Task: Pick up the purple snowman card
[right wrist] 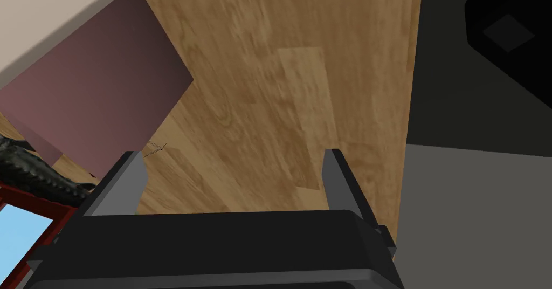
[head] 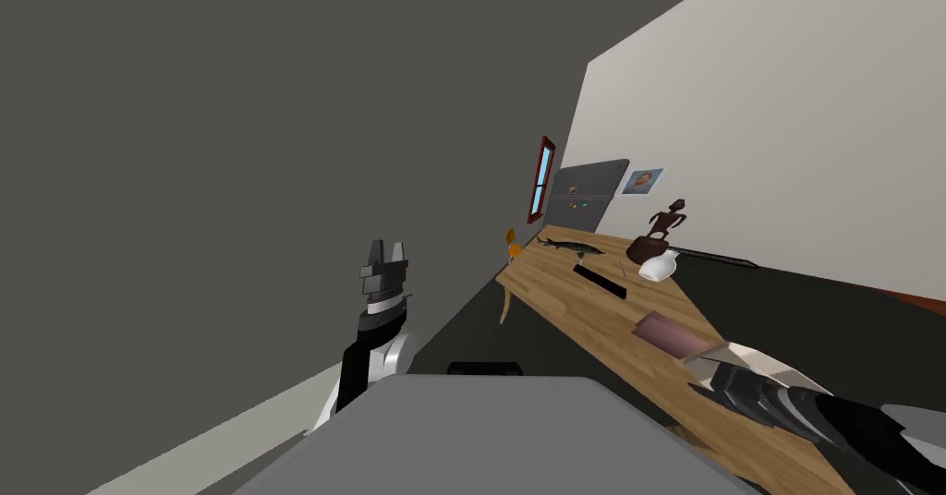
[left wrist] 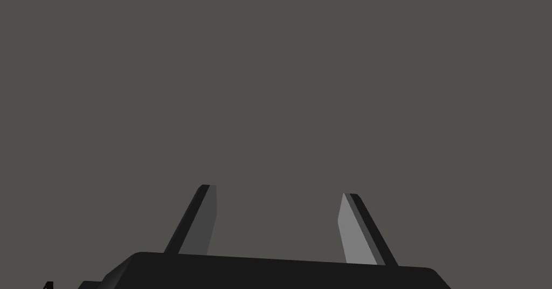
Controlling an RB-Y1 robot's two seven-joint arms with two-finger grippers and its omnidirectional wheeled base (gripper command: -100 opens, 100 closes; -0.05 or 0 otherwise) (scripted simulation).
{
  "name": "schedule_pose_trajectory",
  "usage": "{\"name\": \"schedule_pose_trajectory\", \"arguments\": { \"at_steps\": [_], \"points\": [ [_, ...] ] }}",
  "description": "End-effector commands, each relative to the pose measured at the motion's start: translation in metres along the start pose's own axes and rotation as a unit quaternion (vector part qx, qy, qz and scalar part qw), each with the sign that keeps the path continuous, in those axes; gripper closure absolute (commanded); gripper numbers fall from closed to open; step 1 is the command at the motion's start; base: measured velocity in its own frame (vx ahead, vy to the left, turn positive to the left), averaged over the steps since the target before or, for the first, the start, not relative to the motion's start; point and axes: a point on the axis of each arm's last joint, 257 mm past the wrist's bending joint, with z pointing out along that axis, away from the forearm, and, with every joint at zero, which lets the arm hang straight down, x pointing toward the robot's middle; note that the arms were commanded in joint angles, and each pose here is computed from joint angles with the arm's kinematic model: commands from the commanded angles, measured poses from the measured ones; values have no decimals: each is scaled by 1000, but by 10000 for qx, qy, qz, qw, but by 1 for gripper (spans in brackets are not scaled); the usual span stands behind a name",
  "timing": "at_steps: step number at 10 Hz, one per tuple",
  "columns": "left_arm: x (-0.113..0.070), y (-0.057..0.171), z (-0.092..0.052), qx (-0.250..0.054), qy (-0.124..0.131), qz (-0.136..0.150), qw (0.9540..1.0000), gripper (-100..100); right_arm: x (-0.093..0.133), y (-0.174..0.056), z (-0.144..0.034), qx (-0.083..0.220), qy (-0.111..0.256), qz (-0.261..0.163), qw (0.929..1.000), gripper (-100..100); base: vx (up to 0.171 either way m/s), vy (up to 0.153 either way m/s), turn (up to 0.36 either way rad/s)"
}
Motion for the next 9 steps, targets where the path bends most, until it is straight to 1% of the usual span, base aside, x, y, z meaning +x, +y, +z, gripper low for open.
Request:
{"name": "schedule_pose_trajectory", "arguments": {
  "at_steps": [1, 2, 3, 5, 7, 9],
  "points": [
    [0, 0, 0, 0, 0, 0, 10000, 0, 15, -6, -4, 49, 165, -51, 9998, -100, 137, -59, 64],
    [0, 0, 0, 0, 0, 1, 10000, 0, 16, -7, -4, 52, 170, -49, 9998, -100, 56, -38, -37],
    [0, 0, 0, 0, 0, 0, 10000, 0, 37, -14, -15, 89, 430, -137, 9989, -100, 73, -31, 117],
    [0, 0, 0, 0, 0, 0, 10000, 0, 74, -23, -35, 122, 870, -265, 9958, -100, 164, -78, 188],
    [0, 0, 0, 0, 0, 1, 10000, 0, 101, -24, -49, 105, 1186, -333, 9923, -100, 154, -118, 130],
    [0, 0, 0, 0, 0, 1, 10000, 0, 99, -24, -47, 103, 1157, -330, 9927, -100, 55, -52, 19]
  ]
}}
